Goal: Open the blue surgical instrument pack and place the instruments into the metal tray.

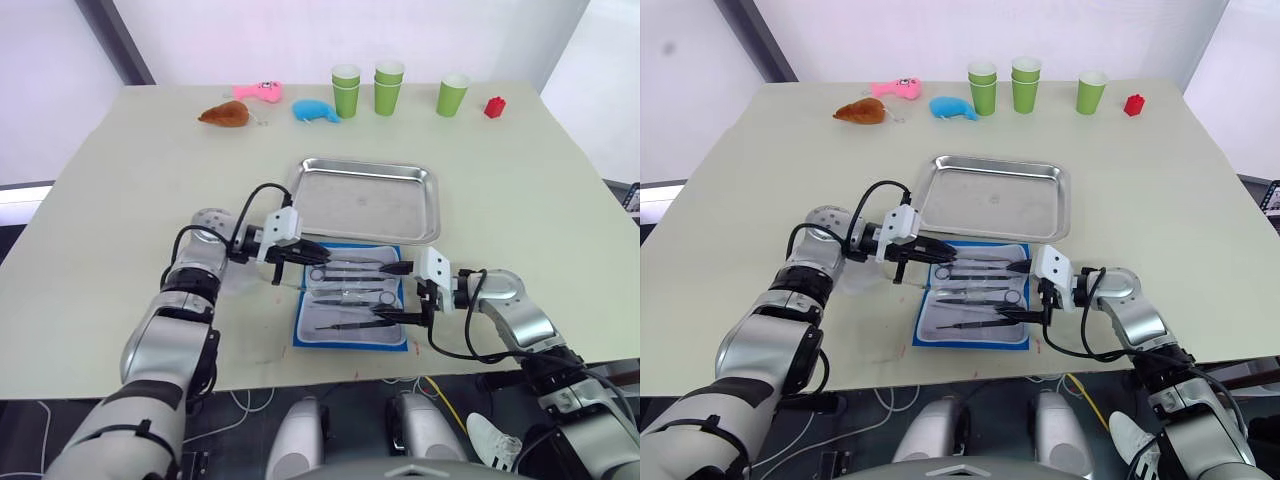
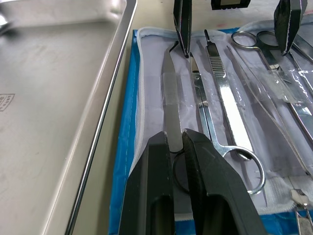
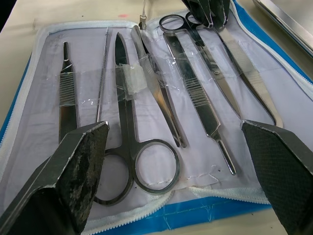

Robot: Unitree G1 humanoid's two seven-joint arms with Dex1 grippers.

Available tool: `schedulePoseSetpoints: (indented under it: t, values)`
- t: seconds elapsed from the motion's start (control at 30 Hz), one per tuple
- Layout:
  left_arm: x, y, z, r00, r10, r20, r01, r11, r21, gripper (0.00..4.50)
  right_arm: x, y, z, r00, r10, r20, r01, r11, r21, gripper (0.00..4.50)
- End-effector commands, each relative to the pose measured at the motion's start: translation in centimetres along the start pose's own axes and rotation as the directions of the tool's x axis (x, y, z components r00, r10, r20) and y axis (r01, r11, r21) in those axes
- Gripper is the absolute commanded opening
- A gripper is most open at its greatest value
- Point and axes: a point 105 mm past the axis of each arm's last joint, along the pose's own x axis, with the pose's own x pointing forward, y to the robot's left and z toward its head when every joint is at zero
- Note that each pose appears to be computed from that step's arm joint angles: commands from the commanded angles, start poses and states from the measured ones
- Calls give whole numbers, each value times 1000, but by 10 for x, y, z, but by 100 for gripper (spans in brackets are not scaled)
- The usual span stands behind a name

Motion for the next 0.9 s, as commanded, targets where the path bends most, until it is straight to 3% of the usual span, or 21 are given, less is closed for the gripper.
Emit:
schedulePoseSetpoints:
  t: [0.03, 0.9]
  values:
    - [-19, 14, 17, 999, 42, -7, -41, 997, 60, 8, -2, 22, -63, 969, 53, -240, -21, 991, 133, 450]
    - [-45, 23, 36, 995, 85, -44, -81, 993, 86, 8, 2, 25, -66, 966, 73, -249, -38, 989, 143, 450]
